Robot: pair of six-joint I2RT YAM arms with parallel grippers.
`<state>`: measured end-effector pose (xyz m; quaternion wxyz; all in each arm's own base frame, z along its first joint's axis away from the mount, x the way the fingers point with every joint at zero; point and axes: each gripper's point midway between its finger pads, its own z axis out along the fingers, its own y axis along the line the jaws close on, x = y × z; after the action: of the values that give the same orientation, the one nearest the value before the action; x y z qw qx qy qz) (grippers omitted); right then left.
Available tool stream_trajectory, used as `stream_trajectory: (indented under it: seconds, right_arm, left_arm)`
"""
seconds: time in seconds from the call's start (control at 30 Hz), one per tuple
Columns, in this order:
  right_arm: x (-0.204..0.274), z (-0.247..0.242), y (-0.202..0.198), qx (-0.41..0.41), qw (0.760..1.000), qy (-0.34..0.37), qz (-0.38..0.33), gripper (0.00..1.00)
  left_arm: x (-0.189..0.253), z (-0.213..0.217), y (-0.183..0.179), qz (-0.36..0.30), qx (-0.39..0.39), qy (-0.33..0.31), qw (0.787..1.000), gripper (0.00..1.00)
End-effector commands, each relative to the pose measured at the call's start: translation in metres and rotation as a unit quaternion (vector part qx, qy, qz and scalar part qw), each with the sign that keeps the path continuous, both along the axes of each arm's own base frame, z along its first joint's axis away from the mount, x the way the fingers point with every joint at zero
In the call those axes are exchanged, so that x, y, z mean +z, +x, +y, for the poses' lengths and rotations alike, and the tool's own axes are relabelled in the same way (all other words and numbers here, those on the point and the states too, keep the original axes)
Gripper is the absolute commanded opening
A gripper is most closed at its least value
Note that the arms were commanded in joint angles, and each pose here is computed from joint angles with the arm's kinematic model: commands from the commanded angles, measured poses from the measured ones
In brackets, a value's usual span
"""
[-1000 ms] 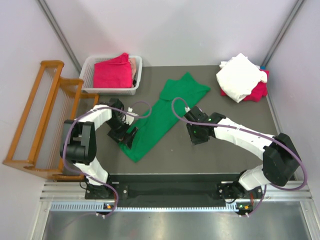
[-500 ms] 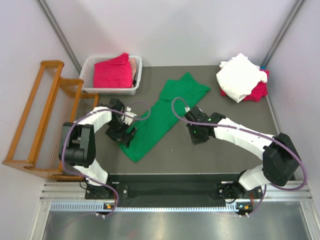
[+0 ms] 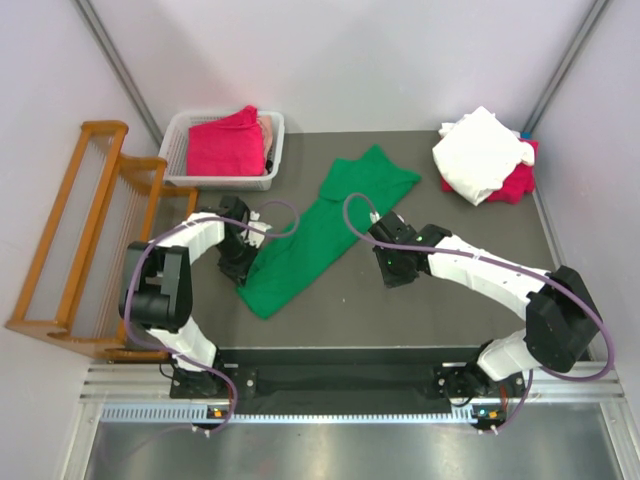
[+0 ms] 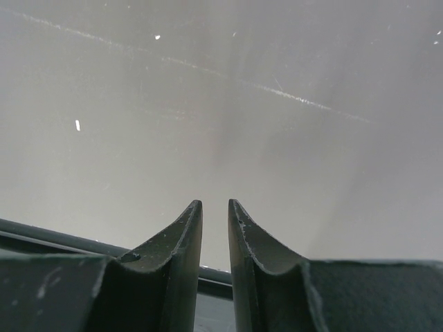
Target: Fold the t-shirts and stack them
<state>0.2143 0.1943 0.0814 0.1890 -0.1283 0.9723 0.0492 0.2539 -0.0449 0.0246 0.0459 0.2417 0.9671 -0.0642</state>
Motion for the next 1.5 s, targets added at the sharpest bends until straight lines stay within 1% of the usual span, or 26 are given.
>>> stream_trajectory:
  seconds: [0.0, 0.03, 0.07, 0.1, 0.13, 0.17, 0.23, 0.3, 0.37, 0.4, 0.5, 0.53, 0.57, 0.6, 0.63, 0.8, 0.87, 0.9, 1.0, 1.03, 1.13, 1.23, 1.33, 1.47]
  right_arm:
    - [0.019, 0.004, 0.014, -0.012, 0.999, 0.015, -0.033, 0.22]
    - [0.019, 0.004, 0.015, -0.013, 0.999, 0.015, -0.035, 0.22]
    - [0.020, 0.005, 0.015, -0.013, 0.999, 0.015, -0.035, 0.22]
    - [0.020, 0.005, 0.015, -0.012, 0.999, 0.015, -0.034, 0.22]
    - [0.020, 0.006, 0.017, -0.012, 0.999, 0.016, -0.035, 0.22]
    - [0.021, 0.007, 0.018, -0.011, 0.999, 0.016, -0.037, 0.22]
    - [0.021, 0.008, 0.018, -0.010, 0.999, 0.016, -0.036, 0.23]
    - [0.021, 0.009, 0.019, -0.009, 0.999, 0.016, -0.036, 0.22]
    - [0.022, 0.009, 0.019, -0.009, 0.999, 0.017, -0.037, 0.22]
    - [0.021, 0.009, 0.019, -0.009, 0.999, 0.017, -0.037, 0.22]
    - [0.023, 0.008, 0.019, -0.010, 0.999, 0.019, -0.039, 0.22]
    - [0.023, 0.009, 0.020, -0.011, 0.999, 0.018, -0.039, 0.22]
    - [0.024, 0.009, 0.020, -0.010, 0.999, 0.019, -0.040, 0.22]
    - [0.025, 0.009, 0.020, -0.010, 0.999, 0.020, -0.040, 0.22]
    - [0.025, 0.009, 0.020, -0.010, 0.999, 0.020, -0.040, 0.22]
    - [0.022, 0.008, 0.017, -0.011, 0.999, 0.021, -0.035, 0.22]
    - [0.021, 0.010, 0.017, -0.009, 0.999, 0.023, -0.032, 0.22]
    - [0.020, 0.010, 0.017, -0.010, 0.999, 0.022, -0.032, 0.22]
    - [0.020, 0.010, 0.017, -0.012, 0.999, 0.023, -0.033, 0.22]
    - [0.019, 0.010, 0.018, -0.012, 0.999, 0.023, -0.034, 0.22]
    - [0.016, 0.010, 0.018, -0.013, 0.999, 0.020, -0.032, 0.22]
    - [0.014, 0.011, 0.018, -0.014, 0.999, 0.021, -0.030, 0.22]
    - [0.016, 0.008, 0.019, -0.020, 0.999, 0.019, -0.034, 0.22]
    - [0.018, -0.002, 0.022, -0.032, 0.999, 0.011, -0.038, 0.22]
  left_arm:
    - [0.006, -0.003, 0.007, -0.011, 0.011, -0.008, 1.000, 0.00]
    - [0.010, -0.005, 0.007, -0.014, 0.010, -0.012, 1.000, 0.03]
    - [0.012, -0.005, 0.006, -0.016, 0.011, -0.014, 1.000, 0.31]
    - [0.013, -0.005, 0.004, -0.016, 0.009, -0.014, 1.000, 0.40]
    - [0.015, -0.005, 0.002, -0.018, 0.006, -0.015, 1.000, 0.41]
    - [0.015, -0.004, 0.001, -0.017, 0.004, -0.013, 1.000, 0.44]
    - [0.012, -0.002, -0.004, -0.013, 0.004, -0.008, 1.000, 0.98]
    - [0.007, 0.000, -0.012, -0.008, 0.001, -0.005, 1.000, 0.99]
    - [0.006, 0.000, -0.013, -0.014, -0.001, -0.006, 1.000, 0.99]
    - [0.005, 0.000, -0.014, -0.015, -0.001, -0.008, 1.000, 0.95]
    - [-0.002, -0.006, -0.017, 0.009, -0.005, -0.023, 1.000, 0.75]
    - [-0.005, -0.008, -0.017, 0.015, -0.004, -0.027, 1.000, 0.52]
    - [-0.006, -0.010, -0.017, 0.018, -0.005, -0.032, 0.999, 0.36]
    - [-0.010, -0.014, -0.020, 0.032, -0.005, -0.043, 0.999, 0.24]
    - [-0.012, -0.015, -0.020, 0.038, -0.006, -0.045, 0.998, 0.00]
    - [-0.009, -0.019, -0.023, 0.047, -0.022, -0.056, 0.997, 0.00]
    - [-0.004, -0.027, -0.025, 0.056, -0.034, -0.073, 0.995, 0.00]
    - [0.001, -0.029, -0.031, 0.066, -0.044, -0.080, 0.994, 0.00]
    - [0.020, -0.047, -0.033, 0.054, -0.091, -0.101, 0.989, 0.00]
    - [0.029, -0.058, -0.043, 0.067, -0.118, -0.103, 0.985, 0.00]
    - [0.043, -0.077, -0.054, 0.064, -0.180, -0.095, 0.977, 0.00]
    - [0.051, -0.098, -0.066, 0.081, -0.219, -0.100, 0.967, 0.00]
    - [0.050, -0.116, -0.081, 0.102, -0.254, -0.103, 0.956, 0.00]
    - [0.043, -0.125, -0.101, 0.140, -0.288, -0.091, 0.943, 0.00]
